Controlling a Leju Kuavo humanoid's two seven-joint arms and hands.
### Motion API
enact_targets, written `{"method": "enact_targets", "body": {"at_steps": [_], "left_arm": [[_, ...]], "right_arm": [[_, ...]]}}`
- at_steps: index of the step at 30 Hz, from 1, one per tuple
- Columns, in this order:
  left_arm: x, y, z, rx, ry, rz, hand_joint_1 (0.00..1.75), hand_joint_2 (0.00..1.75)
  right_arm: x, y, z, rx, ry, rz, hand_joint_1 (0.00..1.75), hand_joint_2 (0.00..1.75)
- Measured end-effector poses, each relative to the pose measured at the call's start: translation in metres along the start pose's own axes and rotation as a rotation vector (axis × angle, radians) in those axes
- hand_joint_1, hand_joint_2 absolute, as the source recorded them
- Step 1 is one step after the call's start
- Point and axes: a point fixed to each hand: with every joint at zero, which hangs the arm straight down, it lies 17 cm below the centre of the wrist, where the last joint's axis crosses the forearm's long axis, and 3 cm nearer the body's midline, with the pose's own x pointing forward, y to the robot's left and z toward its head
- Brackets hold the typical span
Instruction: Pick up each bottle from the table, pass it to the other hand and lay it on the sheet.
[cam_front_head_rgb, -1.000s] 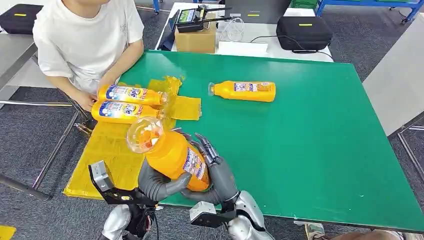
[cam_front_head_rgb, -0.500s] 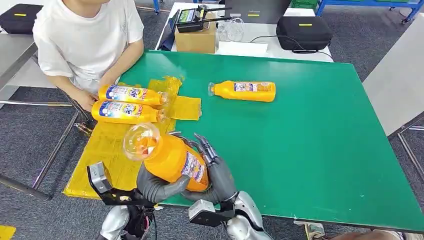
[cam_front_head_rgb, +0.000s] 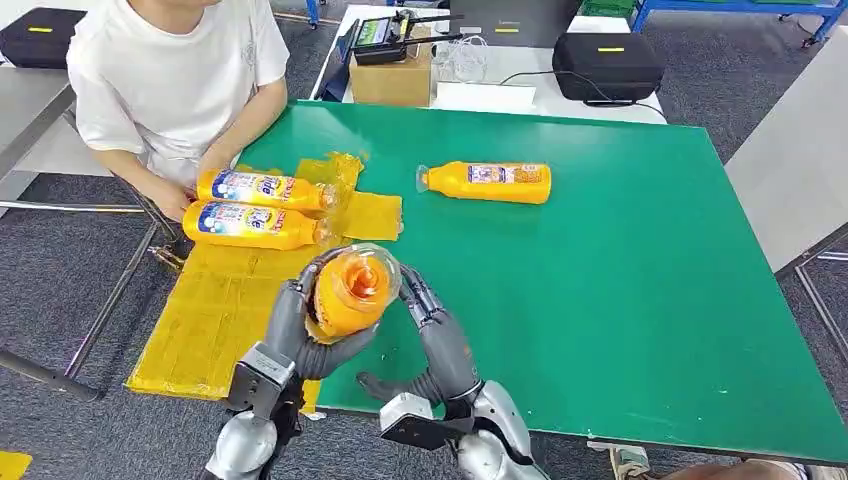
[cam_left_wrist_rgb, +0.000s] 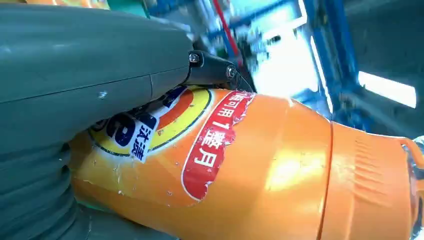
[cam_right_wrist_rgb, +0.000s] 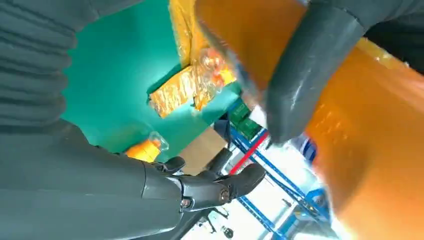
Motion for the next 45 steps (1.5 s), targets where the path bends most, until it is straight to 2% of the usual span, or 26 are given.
{"method": "enact_targets", "body": {"at_steps": [3,7,11,16,18,21,24,28,32,37,45], "left_arm": [[-0.002,0.012,-0.005,0.04,-0.002,-0.015,1.75,1.75],[-0.003,0.012,-0.005,0.038,0.017,0.068,1.75,1.75],[-0.004,0.021,-0.006,0.068,0.003,-0.064,1.75,1.75],[-0.005,0.023,-0.008,0.07,0.002,-0.083,1.75,1.75],[-0.007,0.025,-0.008,0.073,0.0,-0.152,1.75,1.75],[-0.015,0.028,-0.009,0.052,-0.008,-0.416,1.75,1.75],[-0.075,0.025,0.007,-0.104,0.082,-0.75,1.75,1.75],[-0.155,0.042,0.048,-0.275,0.28,-0.908,1.75,1.75],[-0.206,0.076,0.085,-0.342,0.438,-0.989,1.75,1.75],[-0.234,0.114,0.1,-0.348,0.537,-1.036,1.75,1.75],[-0.246,0.125,0.105,-0.375,0.575,-1.053,1.75,1.75]], "right_arm": [[0.003,-0.003,0.001,-0.022,-0.005,-0.013,0.0,0.0],[0.001,-0.008,0.001,-0.051,0.004,-0.041,0.0,0.0],[-0.004,-0.011,0.004,-0.068,0.024,-0.07,0.0,0.0],[-0.007,-0.012,0.005,-0.074,0.032,-0.079,0.0,0.0],[-0.008,-0.012,0.006,-0.075,0.037,-0.08,0.0,0.0],[-0.01,-0.013,0.007,-0.078,0.048,-0.102,0.0,0.0],[-0.016,-0.013,0.008,-0.093,0.087,-0.167,0.0,0.0],[-0.017,-0.013,0.012,-0.104,0.11,-0.212,0.0,0.0],[-0.017,-0.017,0.018,-0.143,0.132,-0.26,0.0,0.0],[-0.013,-0.02,0.022,-0.18,0.139,-0.294,0.0,0.0],[-0.01,-0.026,0.021,-0.205,0.135,-0.308,0.0,0.0]]}}
